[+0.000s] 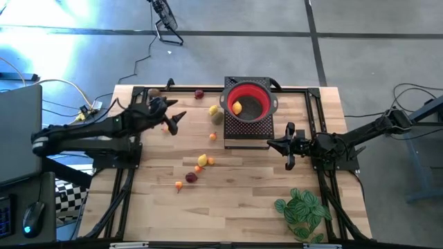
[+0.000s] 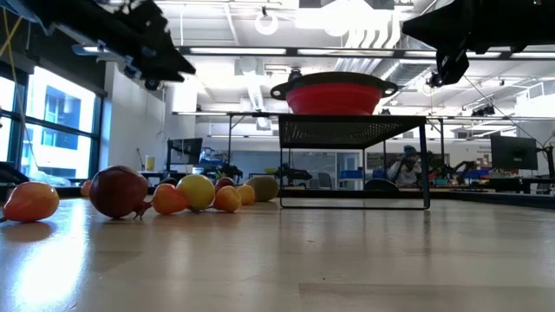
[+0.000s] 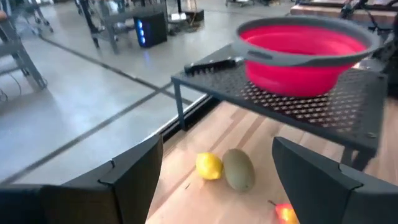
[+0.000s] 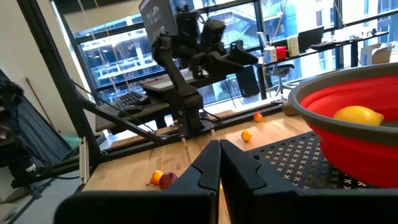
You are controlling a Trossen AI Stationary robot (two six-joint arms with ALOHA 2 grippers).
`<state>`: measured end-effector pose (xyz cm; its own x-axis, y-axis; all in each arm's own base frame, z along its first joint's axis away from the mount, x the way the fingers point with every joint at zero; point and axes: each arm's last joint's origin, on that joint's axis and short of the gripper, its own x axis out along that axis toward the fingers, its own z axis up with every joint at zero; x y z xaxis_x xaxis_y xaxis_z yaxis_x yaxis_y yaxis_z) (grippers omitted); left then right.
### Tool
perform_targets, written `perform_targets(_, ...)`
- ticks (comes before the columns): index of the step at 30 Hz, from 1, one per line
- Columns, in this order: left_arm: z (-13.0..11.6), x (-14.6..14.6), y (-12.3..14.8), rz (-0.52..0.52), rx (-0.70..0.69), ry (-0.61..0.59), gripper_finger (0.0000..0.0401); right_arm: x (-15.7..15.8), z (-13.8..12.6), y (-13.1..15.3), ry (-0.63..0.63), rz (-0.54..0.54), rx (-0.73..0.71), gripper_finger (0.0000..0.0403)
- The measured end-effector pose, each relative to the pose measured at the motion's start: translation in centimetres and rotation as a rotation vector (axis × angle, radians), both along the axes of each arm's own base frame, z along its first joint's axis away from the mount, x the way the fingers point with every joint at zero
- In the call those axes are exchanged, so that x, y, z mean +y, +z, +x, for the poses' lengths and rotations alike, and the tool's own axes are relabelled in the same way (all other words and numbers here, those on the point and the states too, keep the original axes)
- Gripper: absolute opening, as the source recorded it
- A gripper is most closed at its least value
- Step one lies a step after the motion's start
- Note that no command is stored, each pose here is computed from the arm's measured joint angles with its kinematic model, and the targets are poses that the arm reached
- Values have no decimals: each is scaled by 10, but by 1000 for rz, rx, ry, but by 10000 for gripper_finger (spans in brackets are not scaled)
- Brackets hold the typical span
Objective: Pick & Place Fruit
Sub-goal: Put the top red pomegranate into the red strainer bowl on the shelf
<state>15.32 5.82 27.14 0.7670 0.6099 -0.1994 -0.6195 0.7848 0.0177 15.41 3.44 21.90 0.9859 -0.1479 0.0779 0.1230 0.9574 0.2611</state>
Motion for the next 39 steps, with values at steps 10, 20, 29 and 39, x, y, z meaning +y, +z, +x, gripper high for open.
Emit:
perform_targets(10, 15, 46, -22, -73, 59, 153, 296, 0, 0, 0, -1, -14, 2, 2)
perform_targets(20, 29, 84, -16, -209, 74, 145, 296, 0, 0, 0, -1, -15, 2, 2)
perform_targets(29, 56, 122, 1, -302, 175, 157, 296, 0, 0, 0, -2, -14, 2, 2)
perform_targets(39, 64, 165, -30, -494, 204, 206, 296, 0, 0, 0, -1, -12, 1, 2)
